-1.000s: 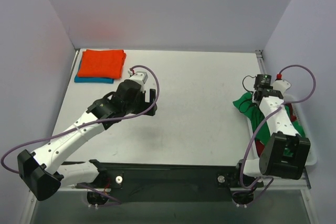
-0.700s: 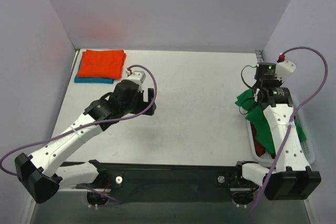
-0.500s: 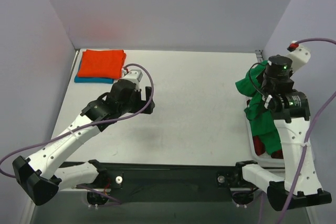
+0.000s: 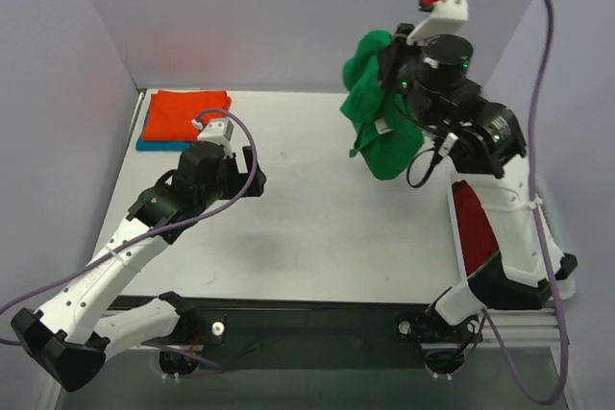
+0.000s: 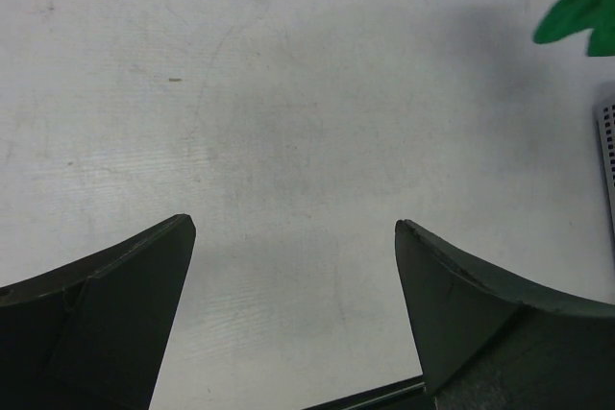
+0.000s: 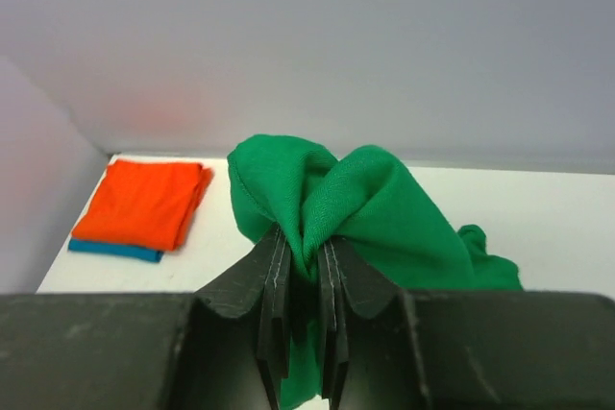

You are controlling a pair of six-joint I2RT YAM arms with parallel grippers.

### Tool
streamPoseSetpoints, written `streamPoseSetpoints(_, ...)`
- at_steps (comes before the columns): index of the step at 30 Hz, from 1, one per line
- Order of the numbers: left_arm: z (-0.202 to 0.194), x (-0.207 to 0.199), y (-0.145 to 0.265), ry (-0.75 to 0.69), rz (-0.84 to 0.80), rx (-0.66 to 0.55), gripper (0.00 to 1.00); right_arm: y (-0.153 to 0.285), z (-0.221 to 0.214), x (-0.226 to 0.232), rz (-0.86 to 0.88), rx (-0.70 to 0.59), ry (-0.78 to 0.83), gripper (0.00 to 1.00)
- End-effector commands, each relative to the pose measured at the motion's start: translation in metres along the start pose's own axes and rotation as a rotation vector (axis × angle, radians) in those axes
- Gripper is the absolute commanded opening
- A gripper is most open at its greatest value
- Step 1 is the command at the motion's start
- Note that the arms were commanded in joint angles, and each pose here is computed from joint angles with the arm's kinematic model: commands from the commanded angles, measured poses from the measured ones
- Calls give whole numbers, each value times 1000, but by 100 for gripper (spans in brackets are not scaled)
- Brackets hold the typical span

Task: Fold and stack the t-shirts
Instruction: Move the tshirt to the center of the board, then flatten out the tshirt

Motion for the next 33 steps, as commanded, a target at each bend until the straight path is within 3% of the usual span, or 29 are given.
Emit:
streamPoseSetpoints(1,24,5,14,55,15,-110,97,-10,3,48,140,-24,7,0)
streamPoseSetpoints(4,28,10,17,65,38,-125,97,-25,-17,66,205,21,-52,0)
streamPoseSetpoints(6,27,12,16,69,50,-124,97,-40,-34,62,202,75,-80,2)
streamPoseSetpoints(7,26,13,15,70,53,-122,97,-64,-56,37,143,139,-91,6)
streamPoseSetpoints(8,24,13,13,72,59,-115,97,-77,-69,27,127,185,-173,16)
streamPoseSetpoints(9,22,14,9,73,66,-107,97,-87,-87,20,158,256,-201,41)
streamPoseSetpoints(12,10,15,-8,91,83,-75,97,-126,-143,-39,22,387,-239,82)
streamPoseSetpoints(13,0,19,-15,94,97,-51,96,-128,-154,-51,4,421,-253,85)
streamPoseSetpoints(18,-40,30,-51,141,152,20,93,-83,-247,-74,-125,557,-180,89)
streamPoseSetpoints(20,-59,36,-61,164,179,51,90,-65,-266,-72,-158,545,-155,89)
streamPoseSetpoints(21,-62,36,-66,174,183,50,89,-46,-308,-72,-167,617,-96,89)
streamPoseSetpoints(25,-86,40,-83,206,183,79,84,-20,-366,-99,-276,657,-142,85)
streamPoseSetpoints(28,-99,46,-93,209,215,102,81,-5,-392,-134,-380,707,-149,85)
streamPoseSetpoints(33,-111,56,-107,214,262,68,77,14,-397,-163,-451,680,-177,84)
Point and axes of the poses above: each gripper's point midway between its finger pads, its own y axis back along the fingers, its own x axis along the line the jaws close on, z = x × y, the point moved 5 cm from there along y, back along the fingers, and after that the axes turned 4 degrees about -y, right-handed, at the moved point
